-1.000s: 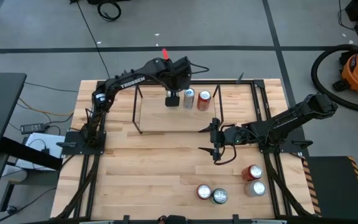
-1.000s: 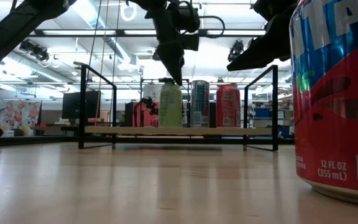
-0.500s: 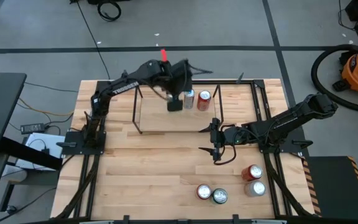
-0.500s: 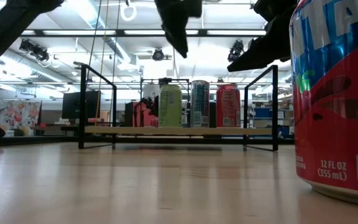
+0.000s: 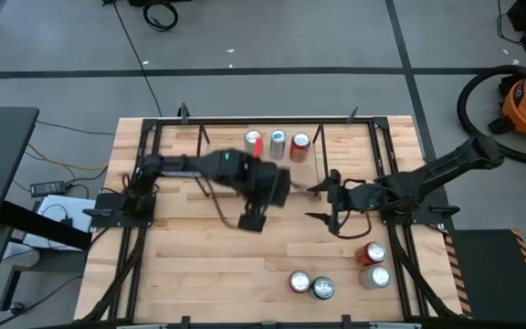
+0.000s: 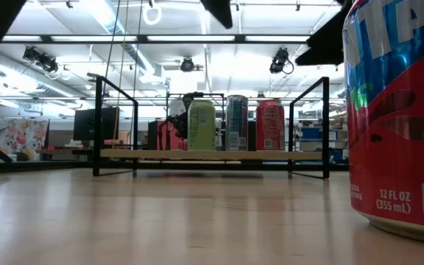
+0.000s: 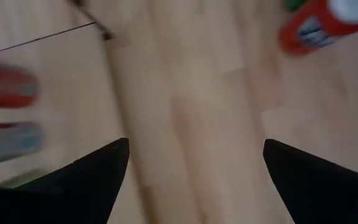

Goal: Place canned beverage on shelf
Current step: Put the orange soda can on the

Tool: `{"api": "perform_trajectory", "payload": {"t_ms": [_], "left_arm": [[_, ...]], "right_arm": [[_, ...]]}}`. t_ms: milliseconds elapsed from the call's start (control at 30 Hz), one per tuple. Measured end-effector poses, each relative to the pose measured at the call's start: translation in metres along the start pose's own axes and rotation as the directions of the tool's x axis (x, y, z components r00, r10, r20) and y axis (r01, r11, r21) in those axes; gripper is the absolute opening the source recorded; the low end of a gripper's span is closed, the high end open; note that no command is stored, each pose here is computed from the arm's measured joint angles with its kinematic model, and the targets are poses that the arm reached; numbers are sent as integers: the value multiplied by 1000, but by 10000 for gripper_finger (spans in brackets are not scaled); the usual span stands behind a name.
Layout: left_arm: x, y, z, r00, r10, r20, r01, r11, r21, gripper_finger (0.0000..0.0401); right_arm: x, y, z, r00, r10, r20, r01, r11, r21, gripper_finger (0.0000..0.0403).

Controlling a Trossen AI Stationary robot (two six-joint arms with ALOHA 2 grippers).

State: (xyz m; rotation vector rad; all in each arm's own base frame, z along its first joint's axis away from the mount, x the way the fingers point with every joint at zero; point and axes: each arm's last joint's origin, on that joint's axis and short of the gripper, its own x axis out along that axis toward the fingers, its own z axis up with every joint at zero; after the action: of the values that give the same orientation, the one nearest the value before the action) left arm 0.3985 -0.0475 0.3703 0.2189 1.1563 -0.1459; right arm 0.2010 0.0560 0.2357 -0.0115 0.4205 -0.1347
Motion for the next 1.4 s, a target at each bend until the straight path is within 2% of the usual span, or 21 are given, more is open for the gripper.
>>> {"api": "perform_trajectory", "payload": {"t_ms": [267, 467, 733, 900, 1033, 1167, 1400], "left_arm": [[39, -67, 4, 998, -60, -1, 60, 998, -24, 369], [52, -112, 14, 983, -105, 151, 109, 994, -19, 369], [70, -137, 30, 921, -42, 388, 64, 997, -43, 369], [69, -147, 31, 908, -37, 416, 75, 994, -74, 369], [66, -160, 28, 902, 64, 426, -44, 997, -56, 368], [60, -182, 23, 889, 109, 445, -112, 994, -20, 368], [55, -198, 21, 874, 87, 478, -69, 996, -55, 368]], "right_arm": [[-37, -10, 9, 996, 36, 78, -45, 991, 126, 356], [-49, -15, 14, 990, 27, 138, -49, 986, 157, 356], [-29, -7, 7, 998, -3, 58, -6, 987, 160, 356], [-12, 0, 0, 1000, -7, 1, 7, 987, 158, 356], [-3, 4, -3, 1000, -6, -21, 9, 988, 153, 356], [-4, 7, -2, 1000, 18, -8, -16, 984, 177, 356], [-12, 17, 0, 999, 28, 43, -34, 988, 147, 356]]}}
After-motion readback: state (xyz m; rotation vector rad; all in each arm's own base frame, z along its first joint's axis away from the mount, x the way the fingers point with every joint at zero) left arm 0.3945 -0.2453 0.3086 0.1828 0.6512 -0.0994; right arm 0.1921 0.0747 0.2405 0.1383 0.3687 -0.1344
